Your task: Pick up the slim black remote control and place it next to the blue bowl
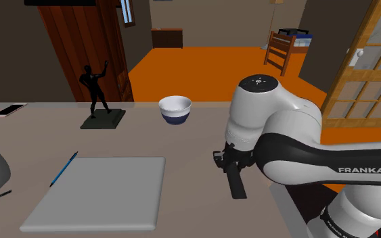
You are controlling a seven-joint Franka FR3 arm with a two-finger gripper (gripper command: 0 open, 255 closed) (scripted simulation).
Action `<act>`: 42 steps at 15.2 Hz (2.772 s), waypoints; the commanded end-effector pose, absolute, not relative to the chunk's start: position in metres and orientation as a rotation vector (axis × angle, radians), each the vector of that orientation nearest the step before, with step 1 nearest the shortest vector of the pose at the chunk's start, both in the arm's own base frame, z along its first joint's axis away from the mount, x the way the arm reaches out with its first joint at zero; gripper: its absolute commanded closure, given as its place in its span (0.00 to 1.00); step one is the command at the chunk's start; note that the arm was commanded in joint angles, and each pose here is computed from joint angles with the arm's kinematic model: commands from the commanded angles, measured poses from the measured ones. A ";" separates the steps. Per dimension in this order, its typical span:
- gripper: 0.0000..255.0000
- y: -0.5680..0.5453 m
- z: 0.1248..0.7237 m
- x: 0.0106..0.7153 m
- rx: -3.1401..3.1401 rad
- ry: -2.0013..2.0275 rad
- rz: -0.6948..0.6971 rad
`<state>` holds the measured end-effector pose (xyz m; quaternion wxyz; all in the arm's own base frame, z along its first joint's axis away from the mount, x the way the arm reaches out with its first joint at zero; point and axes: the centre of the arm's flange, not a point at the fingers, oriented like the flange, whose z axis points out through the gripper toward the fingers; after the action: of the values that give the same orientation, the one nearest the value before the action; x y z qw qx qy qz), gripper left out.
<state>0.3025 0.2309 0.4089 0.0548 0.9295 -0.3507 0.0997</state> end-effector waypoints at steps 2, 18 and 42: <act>1.00 0.231 0.424 0.302 2.822 -1.065 0.302; 1.00 0.220 0.496 0.326 2.822 -1.065 0.302; 1.00 0.103 0.486 0.584 2.822 -1.065 0.302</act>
<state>0.5797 0.1025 0.4913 0.0549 0.9296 -0.3507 0.0991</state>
